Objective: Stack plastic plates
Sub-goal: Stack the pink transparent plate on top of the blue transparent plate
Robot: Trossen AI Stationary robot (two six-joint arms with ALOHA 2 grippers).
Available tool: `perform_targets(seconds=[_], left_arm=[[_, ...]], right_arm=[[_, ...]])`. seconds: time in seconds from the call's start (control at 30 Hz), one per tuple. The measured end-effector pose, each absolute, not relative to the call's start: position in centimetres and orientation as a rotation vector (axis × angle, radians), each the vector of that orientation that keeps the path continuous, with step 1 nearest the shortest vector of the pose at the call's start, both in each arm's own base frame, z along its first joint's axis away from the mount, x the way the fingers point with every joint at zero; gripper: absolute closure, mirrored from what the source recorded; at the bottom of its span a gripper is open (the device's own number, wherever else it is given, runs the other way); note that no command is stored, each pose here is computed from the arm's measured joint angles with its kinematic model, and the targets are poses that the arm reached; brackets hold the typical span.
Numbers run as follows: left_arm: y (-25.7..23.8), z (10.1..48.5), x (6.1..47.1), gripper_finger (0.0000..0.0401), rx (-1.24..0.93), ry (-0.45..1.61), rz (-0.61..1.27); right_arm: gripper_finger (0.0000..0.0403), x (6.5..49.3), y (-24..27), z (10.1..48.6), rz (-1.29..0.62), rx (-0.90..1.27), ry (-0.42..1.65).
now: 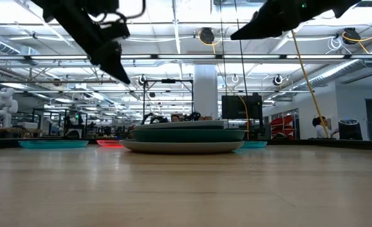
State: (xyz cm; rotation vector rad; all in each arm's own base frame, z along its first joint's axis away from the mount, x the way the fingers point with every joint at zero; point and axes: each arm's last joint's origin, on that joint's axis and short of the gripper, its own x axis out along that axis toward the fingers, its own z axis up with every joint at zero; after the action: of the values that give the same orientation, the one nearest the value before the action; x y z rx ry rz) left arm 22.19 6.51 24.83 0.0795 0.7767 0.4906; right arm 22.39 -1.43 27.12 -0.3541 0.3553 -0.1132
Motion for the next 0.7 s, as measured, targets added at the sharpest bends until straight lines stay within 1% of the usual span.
perform_targets(seconds=[0.17,0.37,0.5,0.7], left_arm=[[6.9,21.9,23.5,0.0288,0.112,0.948,0.449],[8.3,18.9,24.6,0.0288,0.132,1.082,0.369],[10.0,17.5,24.4,0.0288,0.091,1.132,0.302],[12.4,17.1,23.6,0.0288,0.067,1.145,0.337]], right_arm=[[0.0358,22.2,-1.4,27.2,-0.108,-0.376,0.363],[0.0358,22.1,-1.4,27.0,-0.104,-0.383,0.381],[0.0358,22.1,-1.4,27.0,-0.105,-0.385,0.382],[0.0358,22.1,-1.4,27.0,-0.105,-0.385,0.381]])
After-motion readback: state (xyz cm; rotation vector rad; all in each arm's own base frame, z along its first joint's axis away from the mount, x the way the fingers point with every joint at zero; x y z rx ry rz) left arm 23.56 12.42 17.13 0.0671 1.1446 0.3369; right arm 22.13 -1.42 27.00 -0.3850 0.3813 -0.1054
